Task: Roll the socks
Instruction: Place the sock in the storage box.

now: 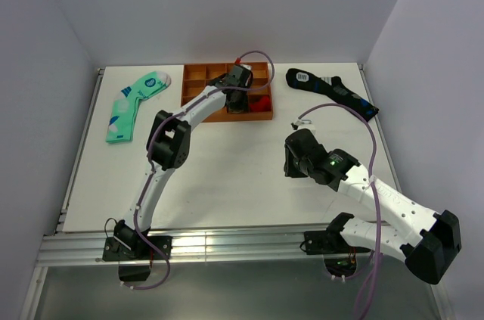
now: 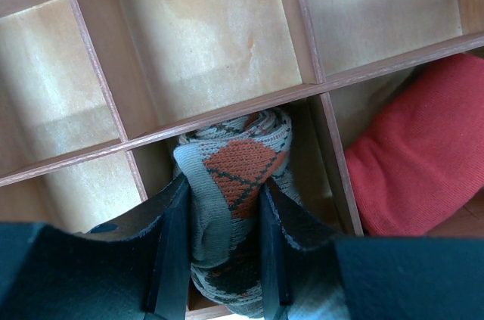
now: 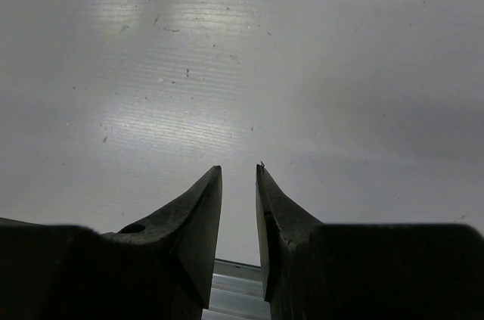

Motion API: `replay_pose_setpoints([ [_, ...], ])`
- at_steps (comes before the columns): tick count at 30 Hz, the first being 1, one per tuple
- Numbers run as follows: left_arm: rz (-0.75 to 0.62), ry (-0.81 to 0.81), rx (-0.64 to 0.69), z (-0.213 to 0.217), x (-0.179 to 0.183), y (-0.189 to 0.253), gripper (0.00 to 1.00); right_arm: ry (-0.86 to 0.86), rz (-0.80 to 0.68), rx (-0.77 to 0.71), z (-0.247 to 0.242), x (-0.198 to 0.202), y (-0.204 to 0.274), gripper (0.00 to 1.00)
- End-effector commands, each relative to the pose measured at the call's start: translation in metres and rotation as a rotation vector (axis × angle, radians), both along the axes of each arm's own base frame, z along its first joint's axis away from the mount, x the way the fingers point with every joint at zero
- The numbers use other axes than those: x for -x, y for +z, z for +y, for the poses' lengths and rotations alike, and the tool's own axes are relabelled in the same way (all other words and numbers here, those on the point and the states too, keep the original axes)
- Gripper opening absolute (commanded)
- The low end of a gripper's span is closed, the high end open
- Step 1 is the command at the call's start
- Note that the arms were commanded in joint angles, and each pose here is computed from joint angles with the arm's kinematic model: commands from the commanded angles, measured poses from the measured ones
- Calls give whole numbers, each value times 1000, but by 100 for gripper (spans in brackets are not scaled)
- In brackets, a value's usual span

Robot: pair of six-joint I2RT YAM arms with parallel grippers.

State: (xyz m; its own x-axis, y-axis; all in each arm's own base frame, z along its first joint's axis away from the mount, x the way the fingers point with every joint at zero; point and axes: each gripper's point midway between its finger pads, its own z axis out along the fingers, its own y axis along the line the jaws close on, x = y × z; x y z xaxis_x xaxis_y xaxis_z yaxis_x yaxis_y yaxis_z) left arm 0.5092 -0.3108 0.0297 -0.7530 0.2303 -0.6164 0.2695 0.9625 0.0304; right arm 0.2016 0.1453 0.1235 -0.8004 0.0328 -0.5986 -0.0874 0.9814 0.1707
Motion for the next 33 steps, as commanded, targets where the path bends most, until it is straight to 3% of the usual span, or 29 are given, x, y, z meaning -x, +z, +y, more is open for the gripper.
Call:
replay_pose_setpoints([
  [1, 674, -34, -287, 65, 157, -123, 26, 1, -26, -23, 5, -4, 6, 32],
  [10, 576, -15, -240, 56, 135, -100, 34, 4, -24, -22, 5, -3, 5, 32],
  [11, 569, -16, -236, 56, 134, -98, 44, 4, -25, -23, 5, -3, 6, 32],
  [12, 571, -16, -227, 56, 134, -98, 47, 4, -25, -23, 5, -3, 6, 32],
  [33, 399, 13, -134, 44, 97, -51, 47, 1, -28, -23, 5, -4, 5, 32],
])
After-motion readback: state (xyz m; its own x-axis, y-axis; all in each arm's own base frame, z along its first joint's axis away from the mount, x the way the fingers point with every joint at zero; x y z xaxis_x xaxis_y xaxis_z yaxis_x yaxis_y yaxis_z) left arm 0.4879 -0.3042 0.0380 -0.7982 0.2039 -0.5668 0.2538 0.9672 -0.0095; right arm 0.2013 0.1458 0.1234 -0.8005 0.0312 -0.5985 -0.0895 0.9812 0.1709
